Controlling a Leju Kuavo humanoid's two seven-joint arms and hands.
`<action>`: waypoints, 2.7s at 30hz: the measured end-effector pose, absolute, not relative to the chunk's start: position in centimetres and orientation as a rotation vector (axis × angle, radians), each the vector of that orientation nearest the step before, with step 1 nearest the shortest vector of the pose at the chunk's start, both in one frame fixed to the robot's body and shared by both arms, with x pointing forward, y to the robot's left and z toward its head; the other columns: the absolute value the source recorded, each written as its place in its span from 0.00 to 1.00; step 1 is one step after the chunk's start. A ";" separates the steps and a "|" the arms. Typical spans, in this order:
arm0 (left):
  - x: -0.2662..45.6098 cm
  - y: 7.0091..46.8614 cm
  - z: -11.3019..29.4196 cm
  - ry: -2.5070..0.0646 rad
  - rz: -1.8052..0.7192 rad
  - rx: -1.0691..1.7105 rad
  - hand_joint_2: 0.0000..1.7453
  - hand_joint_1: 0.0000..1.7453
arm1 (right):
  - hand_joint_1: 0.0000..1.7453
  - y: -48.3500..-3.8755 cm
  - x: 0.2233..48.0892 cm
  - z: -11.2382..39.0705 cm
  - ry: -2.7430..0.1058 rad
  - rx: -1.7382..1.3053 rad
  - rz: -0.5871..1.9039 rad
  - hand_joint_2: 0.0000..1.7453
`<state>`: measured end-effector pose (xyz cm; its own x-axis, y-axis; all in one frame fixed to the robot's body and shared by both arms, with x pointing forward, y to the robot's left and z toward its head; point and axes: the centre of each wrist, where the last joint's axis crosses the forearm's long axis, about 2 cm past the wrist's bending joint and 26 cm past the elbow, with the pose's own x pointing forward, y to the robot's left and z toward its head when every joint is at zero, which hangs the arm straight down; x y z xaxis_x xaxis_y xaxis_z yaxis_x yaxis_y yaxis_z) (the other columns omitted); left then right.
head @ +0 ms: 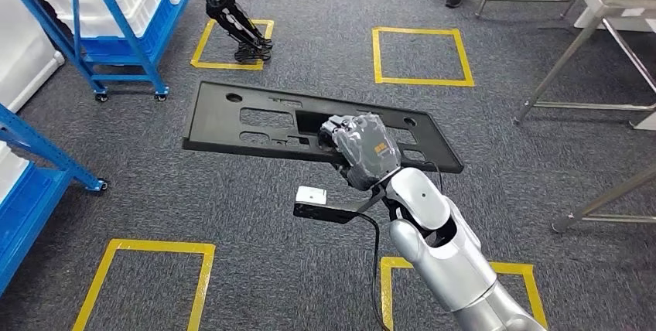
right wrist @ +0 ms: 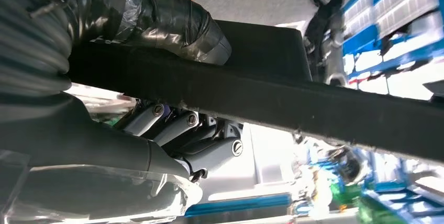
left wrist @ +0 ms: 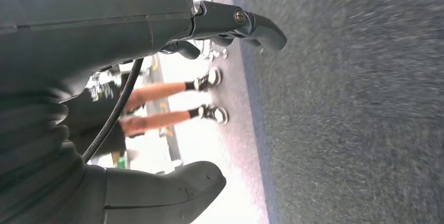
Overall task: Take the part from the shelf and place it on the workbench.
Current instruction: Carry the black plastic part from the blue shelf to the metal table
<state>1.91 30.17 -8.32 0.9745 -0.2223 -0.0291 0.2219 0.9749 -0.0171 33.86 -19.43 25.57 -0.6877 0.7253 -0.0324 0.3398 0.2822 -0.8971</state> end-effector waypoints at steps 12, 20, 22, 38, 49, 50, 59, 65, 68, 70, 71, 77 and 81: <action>1.1 30.4 -8.2 0.006 -0.259 -0.014 1.00 0.00 | 0.96 -19.7 33.1 24.9 -2.155 -0.979 1.366 1.00; 0.8 30.5 -8.1 0.040 -0.287 -0.025 1.00 0.00 | 0.96 -20.2 32.8 24.6 -2.138 -0.997 1.376 1.00; 0.8 30.5 -8.1 0.044 -0.297 -0.026 1.00 0.00 | 0.96 -20.3 32.8 24.6 -2.134 -1.000 1.378 1.00; 1.2 31.2 -8.1 -0.001 -0.357 0.022 1.00 0.00 | 0.96 -21.1 32.9 24.9 -2.117 -1.019 1.343 1.00; 2.0 31.6 -8.7 0.016 -0.365 0.046 1.00 0.00 | 0.96 -25.1 32.2 24.1 -2.078 -1.081 1.293 1.00; 2.0 31.6 -8.7 0.016 -0.366 0.044 1.00 0.00 | 0.96 -25.1 32.1 24.0 -2.074 -1.079 1.295 1.00; 2.8 31.7 -8.9 0.018 -0.342 0.050 1.00 0.00 | 0.96 -26.0 32.2 24.1 -2.100 -1.061 1.301 1.00; 2.2 31.4 -8.6 0.054 -0.312 0.013 1.00 0.00 | 0.96 -23.6 33.1 25.7 -2.122 -1.045 1.300 1.00; 2.0 31.0 -8.5 0.049 -0.310 0.009 1.00 0.00 | 0.96 -23.3 33.0 25.6 -2.121 -1.038 1.298 1.00; 1.9 31.0 -8.4 0.037 -0.310 0.016 1.00 0.00 | 0.96 -23.2 33.0 25.6 -2.119 -1.039 1.295 1.00; 1.8 31.1 -8.4 0.032 -0.311 0.020 1.00 0.00 | 0.96 -23.2 33.0 25.6 -2.118 -1.040 1.295 1.00; 1.7 31.1 -8.2 0.007 -0.335 0.033 1.00 0.00 | 0.96 -23.4 32.8 25.4 -2.101 -1.058 1.286 1.00; 1.5 31.1 -8.1 0.009 -0.341 0.035 1.00 0.00 | 0.96 -23.5 32.7 25.3 -2.096 -1.056 1.284 1.00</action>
<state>1.52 31.13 -8.14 0.9425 -0.3337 -0.0148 0.3341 0.9420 0.0326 32.71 -23.46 25.26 -0.5982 0.8013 -0.0059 0.3693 0.2691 -0.8895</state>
